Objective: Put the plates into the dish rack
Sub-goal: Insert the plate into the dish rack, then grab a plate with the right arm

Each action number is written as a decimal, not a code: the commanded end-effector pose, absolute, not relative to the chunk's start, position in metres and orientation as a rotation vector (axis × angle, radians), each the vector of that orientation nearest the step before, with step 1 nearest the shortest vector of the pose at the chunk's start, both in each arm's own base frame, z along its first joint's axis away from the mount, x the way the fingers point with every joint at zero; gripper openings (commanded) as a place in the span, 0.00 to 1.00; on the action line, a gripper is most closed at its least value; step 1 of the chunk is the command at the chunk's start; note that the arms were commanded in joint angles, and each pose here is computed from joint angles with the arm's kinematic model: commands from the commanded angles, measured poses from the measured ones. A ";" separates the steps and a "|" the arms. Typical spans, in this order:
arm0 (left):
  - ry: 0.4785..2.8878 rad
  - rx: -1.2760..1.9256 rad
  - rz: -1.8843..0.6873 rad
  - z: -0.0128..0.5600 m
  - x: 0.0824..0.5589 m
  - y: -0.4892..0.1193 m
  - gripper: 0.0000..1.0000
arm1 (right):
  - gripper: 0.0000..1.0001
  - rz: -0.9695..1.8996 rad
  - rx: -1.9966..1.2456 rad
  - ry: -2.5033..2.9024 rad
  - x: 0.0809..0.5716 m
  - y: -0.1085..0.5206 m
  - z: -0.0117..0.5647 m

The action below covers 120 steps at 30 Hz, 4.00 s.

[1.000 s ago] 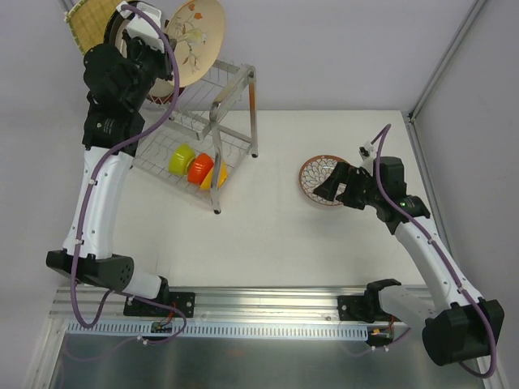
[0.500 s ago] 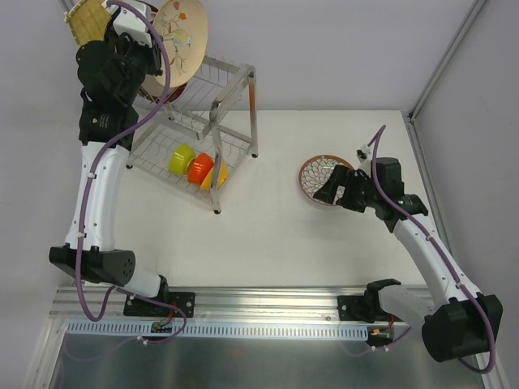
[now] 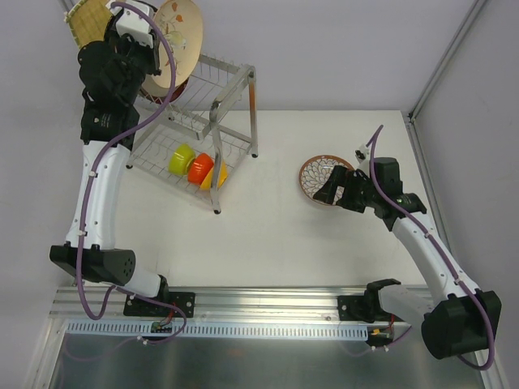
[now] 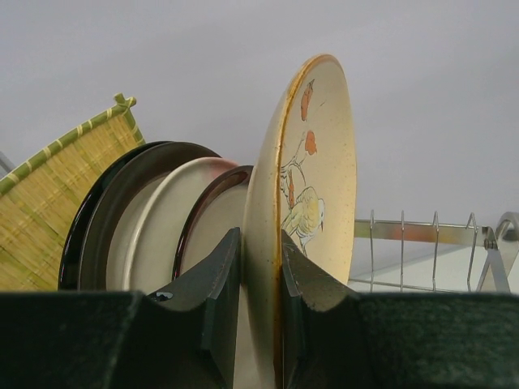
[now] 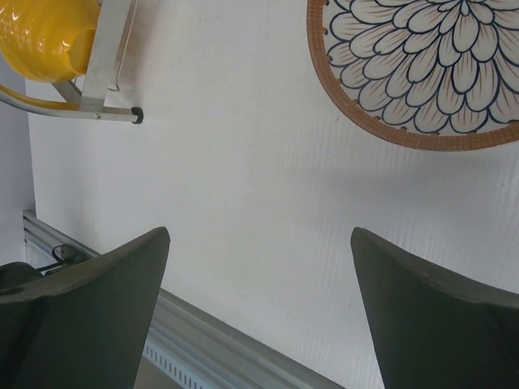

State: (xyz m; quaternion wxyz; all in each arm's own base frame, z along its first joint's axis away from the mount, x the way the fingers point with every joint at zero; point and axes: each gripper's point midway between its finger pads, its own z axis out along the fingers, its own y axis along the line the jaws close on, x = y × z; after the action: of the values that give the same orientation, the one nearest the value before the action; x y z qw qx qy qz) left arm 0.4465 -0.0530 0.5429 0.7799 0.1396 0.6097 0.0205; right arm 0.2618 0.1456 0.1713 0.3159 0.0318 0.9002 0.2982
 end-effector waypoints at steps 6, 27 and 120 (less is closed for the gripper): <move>1.059 0.282 0.095 0.611 0.422 -0.044 0.00 | 0.99 0.782 0.054 2.329 0.270 0.146 0.188; 1.083 0.411 0.091 0.588 0.435 -0.059 0.00 | 0.99 0.801 0.051 2.334 0.270 0.148 0.187; 1.247 0.107 -0.308 0.484 0.280 -0.058 0.99 | 1.00 0.518 0.349 2.251 0.300 0.098 0.189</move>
State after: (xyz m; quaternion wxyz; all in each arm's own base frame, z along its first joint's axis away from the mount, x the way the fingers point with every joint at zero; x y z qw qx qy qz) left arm 0.2981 -0.0650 0.5006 0.8070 0.1126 0.5691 -0.1103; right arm 0.2850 0.1213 0.1688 0.3451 0.0940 0.9016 0.2431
